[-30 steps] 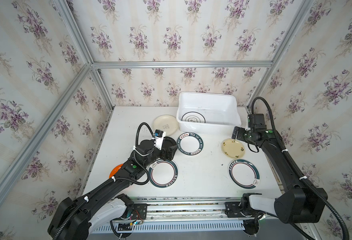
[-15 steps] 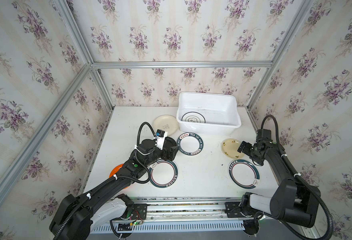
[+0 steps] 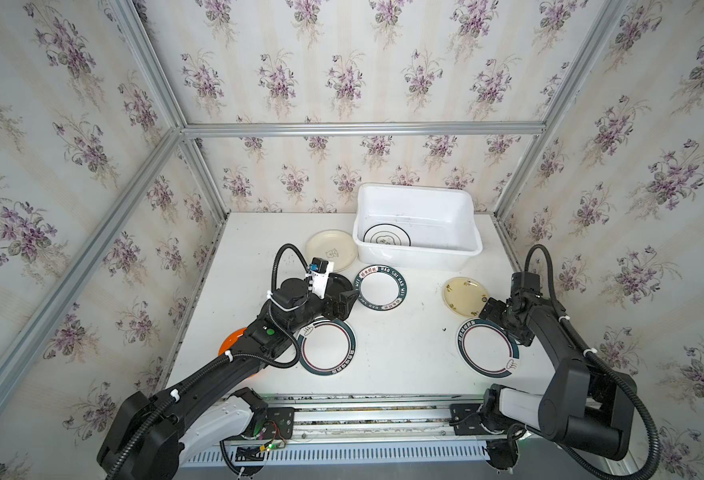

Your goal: Place the plates into the plastic bin on the countertop

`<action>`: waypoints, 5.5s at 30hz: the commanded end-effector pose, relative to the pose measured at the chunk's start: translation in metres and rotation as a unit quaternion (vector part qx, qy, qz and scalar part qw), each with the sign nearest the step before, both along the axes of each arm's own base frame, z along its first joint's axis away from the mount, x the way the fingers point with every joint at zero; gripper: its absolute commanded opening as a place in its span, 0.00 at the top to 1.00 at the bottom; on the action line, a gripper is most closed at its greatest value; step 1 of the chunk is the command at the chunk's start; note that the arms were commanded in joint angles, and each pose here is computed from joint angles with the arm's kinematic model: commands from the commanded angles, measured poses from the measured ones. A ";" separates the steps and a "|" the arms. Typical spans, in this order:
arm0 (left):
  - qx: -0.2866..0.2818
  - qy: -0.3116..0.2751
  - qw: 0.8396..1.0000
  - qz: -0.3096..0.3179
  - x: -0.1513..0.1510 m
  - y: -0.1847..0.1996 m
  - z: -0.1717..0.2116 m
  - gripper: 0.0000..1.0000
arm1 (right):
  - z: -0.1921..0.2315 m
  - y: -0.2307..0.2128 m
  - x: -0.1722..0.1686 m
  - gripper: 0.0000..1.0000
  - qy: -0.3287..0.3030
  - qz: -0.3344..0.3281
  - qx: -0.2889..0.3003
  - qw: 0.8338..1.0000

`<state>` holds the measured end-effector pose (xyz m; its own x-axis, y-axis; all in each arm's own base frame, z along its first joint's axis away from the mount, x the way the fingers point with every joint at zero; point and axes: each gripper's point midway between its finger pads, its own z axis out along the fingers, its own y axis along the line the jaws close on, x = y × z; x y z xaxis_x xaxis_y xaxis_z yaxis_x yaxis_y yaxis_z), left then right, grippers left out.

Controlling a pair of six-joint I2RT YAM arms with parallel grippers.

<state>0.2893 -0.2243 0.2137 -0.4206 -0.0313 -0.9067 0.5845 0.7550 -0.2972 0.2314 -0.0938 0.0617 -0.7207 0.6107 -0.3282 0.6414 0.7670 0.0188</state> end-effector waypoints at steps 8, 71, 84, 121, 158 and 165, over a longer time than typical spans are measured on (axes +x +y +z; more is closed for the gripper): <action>-0.047 -0.024 0.998 -0.018 0.004 -0.012 0.036 0.00 | -0.001 -0.013 -0.014 0.01 0.003 -0.064 -0.025 0.998; -0.081 -0.015 0.996 -0.031 -0.001 -0.021 0.046 0.00 | -0.023 0.068 -0.021 0.03 -0.047 -0.004 0.118 0.992; -0.071 -0.022 0.997 -0.018 0.000 -0.015 0.041 0.00 | -0.034 0.100 -0.019 0.06 0.003 0.060 0.075 0.995; -0.053 -0.024 0.998 -0.006 -0.002 -0.008 0.035 0.00 | -0.057 0.125 -0.014 0.55 0.057 0.073 0.084 0.992; -0.044 -0.019 0.999 -0.001 -0.003 -0.005 0.027 0.00 | -0.044 0.147 -0.021 0.01 0.019 0.096 0.147 0.984; -0.041 -0.022 0.999 0.004 -0.004 -0.002 0.028 0.00 | -0.041 0.157 -0.015 0.01 -0.002 0.105 0.175 0.979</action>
<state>0.2852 -0.2276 0.2394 -0.3961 -0.1100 -0.9116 0.5909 0.7294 -0.3448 0.2298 0.0494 0.0252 -0.8235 0.5241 -0.2174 0.4687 0.8442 0.2600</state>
